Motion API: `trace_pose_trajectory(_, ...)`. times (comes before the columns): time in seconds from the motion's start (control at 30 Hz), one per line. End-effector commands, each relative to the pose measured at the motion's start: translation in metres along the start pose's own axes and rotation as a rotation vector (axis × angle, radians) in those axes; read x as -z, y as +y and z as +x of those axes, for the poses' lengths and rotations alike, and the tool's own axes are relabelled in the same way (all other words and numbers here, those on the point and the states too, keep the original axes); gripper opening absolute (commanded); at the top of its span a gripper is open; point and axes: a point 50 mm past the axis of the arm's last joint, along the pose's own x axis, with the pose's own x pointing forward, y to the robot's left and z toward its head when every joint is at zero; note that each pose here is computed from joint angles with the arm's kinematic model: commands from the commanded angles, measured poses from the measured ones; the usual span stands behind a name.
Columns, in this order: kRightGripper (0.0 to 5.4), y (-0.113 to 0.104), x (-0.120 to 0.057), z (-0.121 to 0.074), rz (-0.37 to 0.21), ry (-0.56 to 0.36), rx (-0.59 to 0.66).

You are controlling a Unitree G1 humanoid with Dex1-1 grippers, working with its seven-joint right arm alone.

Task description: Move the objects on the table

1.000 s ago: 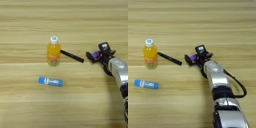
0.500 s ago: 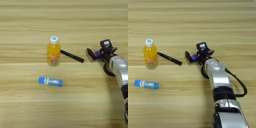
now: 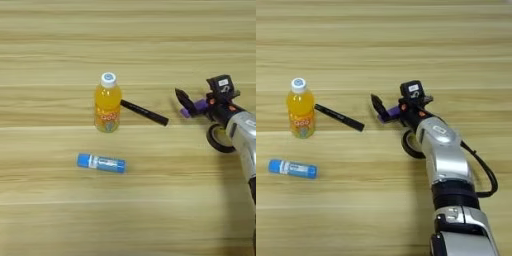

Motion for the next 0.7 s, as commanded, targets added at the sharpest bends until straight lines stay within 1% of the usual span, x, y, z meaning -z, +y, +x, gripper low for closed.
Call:
trace_pose_trajectory(0.03,5.35,-0.018,-0.044,-0.003,-0.072,-0.184,0.005)
trace_pose_trajectory(0.17,5.35,-0.027,-0.040,-0.009,-0.071,-0.178,-0.012)
trace_pose_trajectory(0.27,5.35,-0.031,-0.035,-0.016,-0.079,-0.175,-0.074)
trace_pose_trajectory(0.43,5.35,-0.035,-0.024,-0.024,-0.122,-0.136,-0.168)
trace_pose_trajectory(0.5,5.35,-0.038,-0.020,-0.027,-0.128,-0.128,-0.186)
trace_pose_trajectory(0.57,5.35,-0.040,-0.017,-0.030,-0.122,-0.138,-0.224)
trace_pose_trajectory(0.7,5.35,-0.042,-0.013,-0.035,-0.091,-0.155,-0.293)
